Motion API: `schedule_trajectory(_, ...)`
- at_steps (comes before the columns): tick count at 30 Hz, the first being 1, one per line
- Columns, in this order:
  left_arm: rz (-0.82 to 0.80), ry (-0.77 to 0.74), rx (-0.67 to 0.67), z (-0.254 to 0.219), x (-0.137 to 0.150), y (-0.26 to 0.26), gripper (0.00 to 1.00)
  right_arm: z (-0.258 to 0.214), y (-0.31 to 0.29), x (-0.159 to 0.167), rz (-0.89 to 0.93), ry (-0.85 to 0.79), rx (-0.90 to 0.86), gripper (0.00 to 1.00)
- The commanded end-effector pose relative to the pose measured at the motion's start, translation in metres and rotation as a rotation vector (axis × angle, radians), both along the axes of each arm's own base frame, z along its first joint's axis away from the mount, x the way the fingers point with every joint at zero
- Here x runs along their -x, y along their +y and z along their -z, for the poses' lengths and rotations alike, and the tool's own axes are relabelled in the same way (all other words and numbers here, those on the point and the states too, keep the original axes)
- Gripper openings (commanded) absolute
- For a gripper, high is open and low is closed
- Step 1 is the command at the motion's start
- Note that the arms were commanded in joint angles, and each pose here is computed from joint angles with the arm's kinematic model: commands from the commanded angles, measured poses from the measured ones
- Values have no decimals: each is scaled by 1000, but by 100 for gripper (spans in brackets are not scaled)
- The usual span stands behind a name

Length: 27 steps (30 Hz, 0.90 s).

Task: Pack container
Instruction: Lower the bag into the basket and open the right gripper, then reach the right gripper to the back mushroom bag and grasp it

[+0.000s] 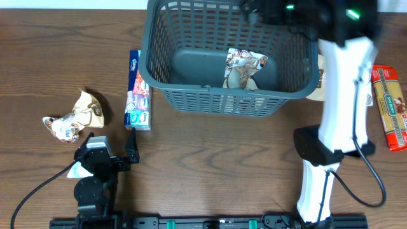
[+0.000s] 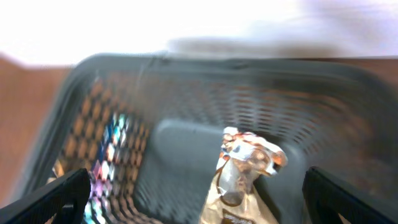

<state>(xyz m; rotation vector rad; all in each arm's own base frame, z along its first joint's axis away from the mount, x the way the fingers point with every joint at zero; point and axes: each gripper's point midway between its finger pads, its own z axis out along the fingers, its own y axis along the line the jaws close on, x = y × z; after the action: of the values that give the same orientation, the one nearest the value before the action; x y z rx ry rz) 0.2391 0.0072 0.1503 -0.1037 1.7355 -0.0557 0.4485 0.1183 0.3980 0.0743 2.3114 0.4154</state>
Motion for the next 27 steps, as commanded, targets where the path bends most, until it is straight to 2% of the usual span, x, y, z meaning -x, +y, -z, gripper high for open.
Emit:
schedule_trajectory(1, 8, 27, 6, 14, 0, -1, 99, -19, -82, 8, 463, -15, -86, 99)
schedule_trajectory(3, 8, 27, 6, 14, 0, -1, 99, -17, -114, 16, 613, 1, -109, 99)
schedule_trajectory(5, 8, 27, 6, 14, 0, -1, 99, -14, -136, 15, 668, 9, -118, 99)
schedule_trajectory(12, 8, 27, 6, 14, 0, -1, 99, 10, -216, 21, 1030, 74, -251, 99)
schedule_trajectory(18, 8, 27, 6, 14, 0, -1, 99, 75, -263, 29, 1318, 276, -340, 99)
schedule_trajectory(22, 8, 27, 6, 14, 0, -1, 99, 118, -282, 28, 1396, 384, -337, 99)
schedule_trajectory(27, 8, 27, 6, 14, 0, -1, 99, 160, -288, -8, 1286, 404, -361, 99)
